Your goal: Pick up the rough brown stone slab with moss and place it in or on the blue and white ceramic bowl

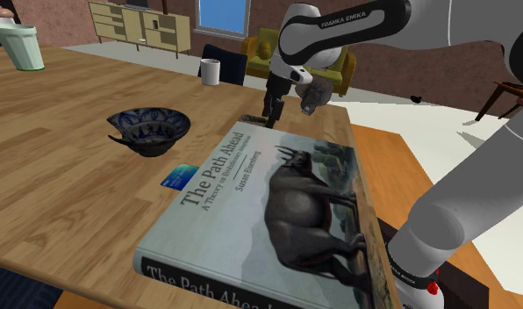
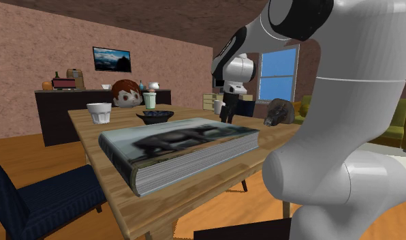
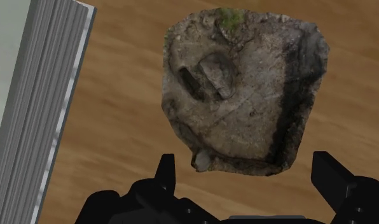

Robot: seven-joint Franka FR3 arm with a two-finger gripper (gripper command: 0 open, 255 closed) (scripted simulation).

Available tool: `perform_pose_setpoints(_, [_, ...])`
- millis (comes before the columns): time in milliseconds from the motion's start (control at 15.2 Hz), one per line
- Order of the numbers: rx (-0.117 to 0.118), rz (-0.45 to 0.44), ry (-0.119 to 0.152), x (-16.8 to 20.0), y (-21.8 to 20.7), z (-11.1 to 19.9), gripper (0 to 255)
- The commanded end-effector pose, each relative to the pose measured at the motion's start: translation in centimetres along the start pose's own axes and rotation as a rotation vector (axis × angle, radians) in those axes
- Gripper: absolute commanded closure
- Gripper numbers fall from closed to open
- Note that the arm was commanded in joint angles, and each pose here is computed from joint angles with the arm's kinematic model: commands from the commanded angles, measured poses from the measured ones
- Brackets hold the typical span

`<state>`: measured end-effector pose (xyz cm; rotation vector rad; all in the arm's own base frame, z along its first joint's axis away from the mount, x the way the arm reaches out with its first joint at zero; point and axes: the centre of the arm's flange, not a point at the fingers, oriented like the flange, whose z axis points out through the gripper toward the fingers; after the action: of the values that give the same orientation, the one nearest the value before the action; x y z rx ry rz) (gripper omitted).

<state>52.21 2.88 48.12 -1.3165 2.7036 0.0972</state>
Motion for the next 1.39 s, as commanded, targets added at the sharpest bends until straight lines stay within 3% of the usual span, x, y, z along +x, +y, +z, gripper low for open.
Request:
perform_pose_setpoints(0, [0.001,0.0,0.0,0.0,-0.1,0.4,0])
perform_pose_setpoints(396, [0.001,0.0,0.0,0.0,-0.1,0.4,0])
perform_pose_setpoints(462, [0.001,0.0,0.0,0.0,-0.1,0.4,255])
perform_pose_setpoints(1056, [0.001,0.0,0.0,0.0,-0.1,0.4,255])
perform_pose_setpoints(1320, [0.001,0.0,0.0,-0.3,-0.1,-1.7,255])
